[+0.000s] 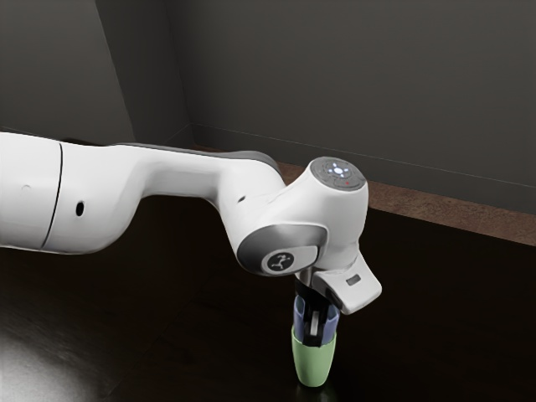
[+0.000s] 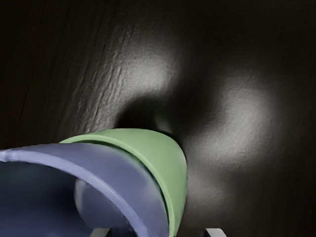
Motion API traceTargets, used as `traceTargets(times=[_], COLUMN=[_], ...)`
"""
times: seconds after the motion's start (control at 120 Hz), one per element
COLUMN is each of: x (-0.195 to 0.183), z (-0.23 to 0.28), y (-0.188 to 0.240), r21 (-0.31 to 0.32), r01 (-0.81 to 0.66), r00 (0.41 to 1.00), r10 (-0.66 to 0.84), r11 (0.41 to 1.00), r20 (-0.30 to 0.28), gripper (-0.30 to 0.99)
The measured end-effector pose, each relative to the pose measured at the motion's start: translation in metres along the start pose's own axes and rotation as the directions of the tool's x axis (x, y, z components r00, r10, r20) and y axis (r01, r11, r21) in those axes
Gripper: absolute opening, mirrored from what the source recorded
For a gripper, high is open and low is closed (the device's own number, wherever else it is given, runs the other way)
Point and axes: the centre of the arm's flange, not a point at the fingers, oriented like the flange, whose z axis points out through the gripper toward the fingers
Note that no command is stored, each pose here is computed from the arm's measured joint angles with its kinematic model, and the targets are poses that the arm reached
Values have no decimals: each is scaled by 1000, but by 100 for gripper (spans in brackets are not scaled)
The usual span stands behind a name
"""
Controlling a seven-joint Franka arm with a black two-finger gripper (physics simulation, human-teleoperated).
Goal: Place the left cup onto the right cup
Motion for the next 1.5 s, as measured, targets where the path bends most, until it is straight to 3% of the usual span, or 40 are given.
traceTargets(times=[0.175,0.417,1.5], x=[0,-2,-21], z=[-1,-5,-66], y=[0,-1,-8], r21=[-1,2,41], r01=[-8,-16,-26], r00=[1000,1000,997], r10=[8,16,29], r11=[1000,1000,999], r20=[-2,-9,-67], gripper=[52,64,69])
